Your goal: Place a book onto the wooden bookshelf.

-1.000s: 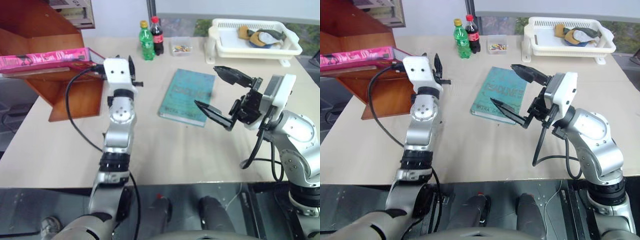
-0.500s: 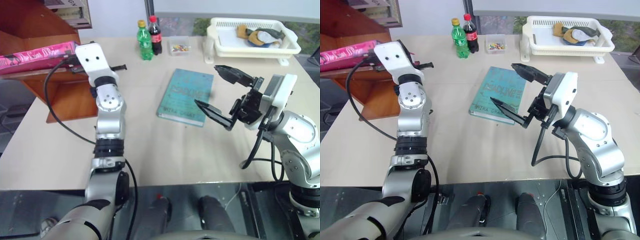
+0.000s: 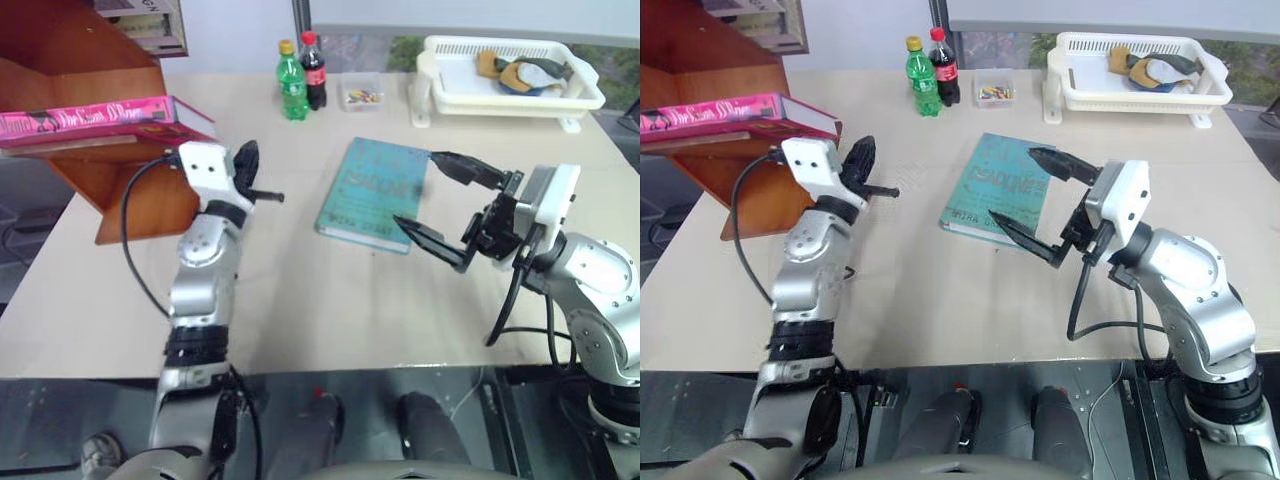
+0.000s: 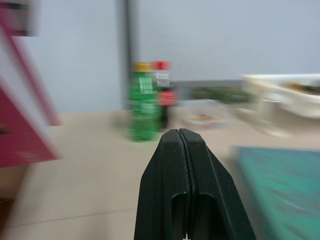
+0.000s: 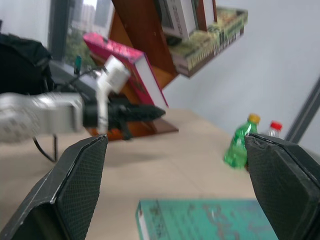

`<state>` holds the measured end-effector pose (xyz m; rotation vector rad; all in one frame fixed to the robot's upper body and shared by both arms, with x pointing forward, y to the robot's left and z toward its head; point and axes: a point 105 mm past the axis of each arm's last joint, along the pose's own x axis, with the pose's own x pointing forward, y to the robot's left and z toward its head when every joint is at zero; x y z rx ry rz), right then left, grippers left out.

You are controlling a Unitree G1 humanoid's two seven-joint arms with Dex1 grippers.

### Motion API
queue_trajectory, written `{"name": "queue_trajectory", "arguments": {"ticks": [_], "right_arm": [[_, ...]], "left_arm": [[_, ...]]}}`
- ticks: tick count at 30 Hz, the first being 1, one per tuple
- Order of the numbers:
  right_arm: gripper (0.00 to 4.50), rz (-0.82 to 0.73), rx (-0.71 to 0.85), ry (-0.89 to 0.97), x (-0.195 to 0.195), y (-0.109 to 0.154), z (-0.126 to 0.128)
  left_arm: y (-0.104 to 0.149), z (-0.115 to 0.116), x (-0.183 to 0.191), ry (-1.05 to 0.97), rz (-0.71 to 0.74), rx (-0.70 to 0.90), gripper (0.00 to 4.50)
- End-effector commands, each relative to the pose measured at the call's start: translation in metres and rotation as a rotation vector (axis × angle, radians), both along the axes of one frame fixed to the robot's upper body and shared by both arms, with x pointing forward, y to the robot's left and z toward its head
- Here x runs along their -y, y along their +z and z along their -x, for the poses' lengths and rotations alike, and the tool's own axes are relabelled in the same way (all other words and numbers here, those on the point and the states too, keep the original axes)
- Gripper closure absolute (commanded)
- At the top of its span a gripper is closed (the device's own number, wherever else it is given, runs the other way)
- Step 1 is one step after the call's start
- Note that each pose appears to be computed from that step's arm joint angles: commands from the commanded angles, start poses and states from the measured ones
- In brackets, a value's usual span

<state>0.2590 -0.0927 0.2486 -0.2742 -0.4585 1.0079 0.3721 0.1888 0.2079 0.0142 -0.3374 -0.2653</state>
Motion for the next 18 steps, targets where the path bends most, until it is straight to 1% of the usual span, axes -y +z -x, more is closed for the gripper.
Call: {"name": "queue_trajectory", "arguments": {"ticks": [1, 2, 3, 4, 6, 7, 10, 12, 16, 18], "right_arm": [[0.0, 0.019, 0.035, -0.017, 0.009, 0.007, 0.012], [0.0, 0.034, 0.025, -0.029, 0.013, 0.004, 0.012], [0.0, 0.068, -0.005, -0.057, 0.021, -0.004, 0.012], [0.0, 0.093, -0.025, -0.076, 0.027, -0.009, 0.013], [0.0, 0.145, -0.094, -0.121, 0.043, -0.024, 0.017], [0.0, 0.171, -0.128, -0.139, 0.05, -0.031, 0.02], [0.0, 0.231, -0.221, -0.198, 0.068, -0.05, 0.027], [0.0, 0.249, -0.267, -0.243, 0.08, -0.057, 0.03], [0.0, 0.286, -0.332, -0.312, 0.095, -0.068, 0.036], [0.0, 0.301, -0.343, -0.326, 0.098, -0.071, 0.038]], "left_arm": [[-0.001, 0.032, -0.006, -0.181, -0.05, -0.016, 4.46], [-0.005, 0.04, -0.011, -0.206, -0.077, -0.035, 3.97], [-0.012, 0.05, -0.022, -0.226, -0.108, -0.078, 3.74], [-0.016, 0.057, -0.029, -0.239, -0.128, -0.108, 3.26], [-0.023, 0.073, -0.047, -0.256, -0.214, -0.164, 2.52], [-0.028, 0.083, -0.054, -0.273, -0.248, -0.194, 2.08], [-0.042, 0.108, -0.078, -0.304, -0.306, -0.297, 2.08], [-0.044, 0.119, -0.088, -0.311, -0.32, -0.336, 2.08], [-0.047, 0.133, -0.102, -0.311, -0.315, -0.403, 2.08], [-0.046, 0.137, -0.103, -0.317, -0.324, -0.401, 2.08]]}}
